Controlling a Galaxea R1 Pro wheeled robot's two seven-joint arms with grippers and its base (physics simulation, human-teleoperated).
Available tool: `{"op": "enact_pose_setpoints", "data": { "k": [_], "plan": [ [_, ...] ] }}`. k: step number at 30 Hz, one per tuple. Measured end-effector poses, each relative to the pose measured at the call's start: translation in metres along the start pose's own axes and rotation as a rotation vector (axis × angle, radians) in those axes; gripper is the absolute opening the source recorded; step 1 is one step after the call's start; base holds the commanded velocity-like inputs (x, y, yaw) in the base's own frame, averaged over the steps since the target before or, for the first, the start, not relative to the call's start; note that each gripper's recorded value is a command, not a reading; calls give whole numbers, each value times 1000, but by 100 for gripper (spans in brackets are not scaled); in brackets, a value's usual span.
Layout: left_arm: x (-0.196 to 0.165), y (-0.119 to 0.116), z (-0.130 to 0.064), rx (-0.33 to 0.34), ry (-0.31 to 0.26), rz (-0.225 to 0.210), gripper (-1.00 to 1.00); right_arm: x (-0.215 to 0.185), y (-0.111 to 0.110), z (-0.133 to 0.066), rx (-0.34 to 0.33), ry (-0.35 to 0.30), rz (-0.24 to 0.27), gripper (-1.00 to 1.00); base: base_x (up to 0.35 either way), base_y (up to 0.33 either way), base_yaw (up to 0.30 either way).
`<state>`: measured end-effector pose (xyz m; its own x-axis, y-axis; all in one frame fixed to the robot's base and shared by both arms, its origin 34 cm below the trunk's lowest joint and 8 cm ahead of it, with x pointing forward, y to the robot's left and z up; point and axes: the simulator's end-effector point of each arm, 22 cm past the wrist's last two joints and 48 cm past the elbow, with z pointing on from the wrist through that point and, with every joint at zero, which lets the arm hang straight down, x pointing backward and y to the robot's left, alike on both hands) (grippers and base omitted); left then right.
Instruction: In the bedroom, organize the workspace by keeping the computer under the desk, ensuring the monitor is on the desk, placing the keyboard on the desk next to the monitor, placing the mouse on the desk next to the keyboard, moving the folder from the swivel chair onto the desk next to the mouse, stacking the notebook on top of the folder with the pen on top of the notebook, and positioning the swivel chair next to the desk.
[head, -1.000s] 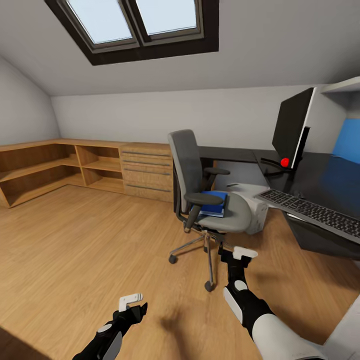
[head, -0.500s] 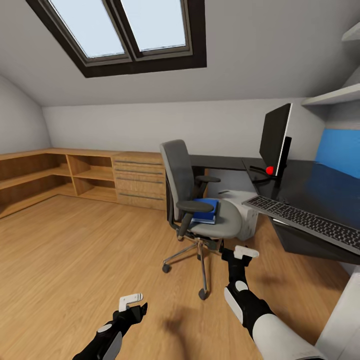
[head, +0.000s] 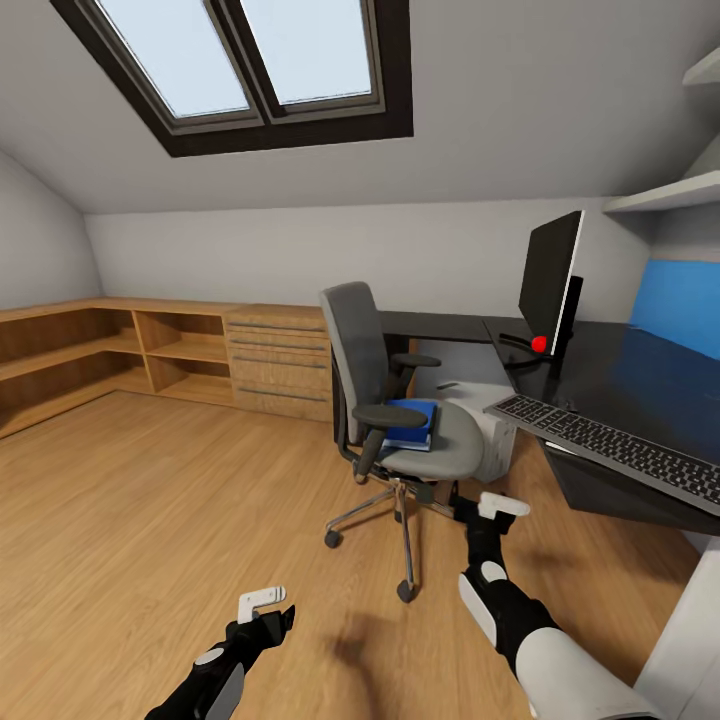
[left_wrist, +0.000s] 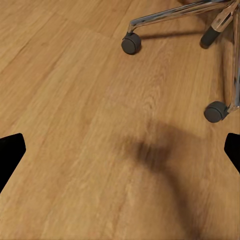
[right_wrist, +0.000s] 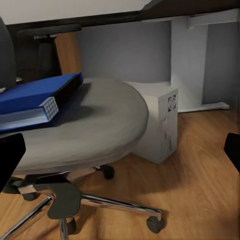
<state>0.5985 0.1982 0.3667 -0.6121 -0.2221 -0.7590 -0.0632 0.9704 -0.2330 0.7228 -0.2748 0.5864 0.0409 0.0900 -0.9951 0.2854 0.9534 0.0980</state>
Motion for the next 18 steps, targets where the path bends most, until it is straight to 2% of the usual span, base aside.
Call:
{"op": "enact_pose_setpoints", "data": {
  "k": [6, 14, 18],
  "plan": [
    [0, 0, 0, 0, 0, 0, 100, 2, -6, 1, 17, 8, 23, 100, 0, 0, 0],
    [0, 0, 0, 0, 0, 0, 100, 9, -18, 0, 69, 40, 116, 100, 0, 0, 0],
    [0, 0, 0, 1, 0, 0, 100, 11, -20, 0, 83, 48, 143, 100, 0, 0, 0]
  ]
}}
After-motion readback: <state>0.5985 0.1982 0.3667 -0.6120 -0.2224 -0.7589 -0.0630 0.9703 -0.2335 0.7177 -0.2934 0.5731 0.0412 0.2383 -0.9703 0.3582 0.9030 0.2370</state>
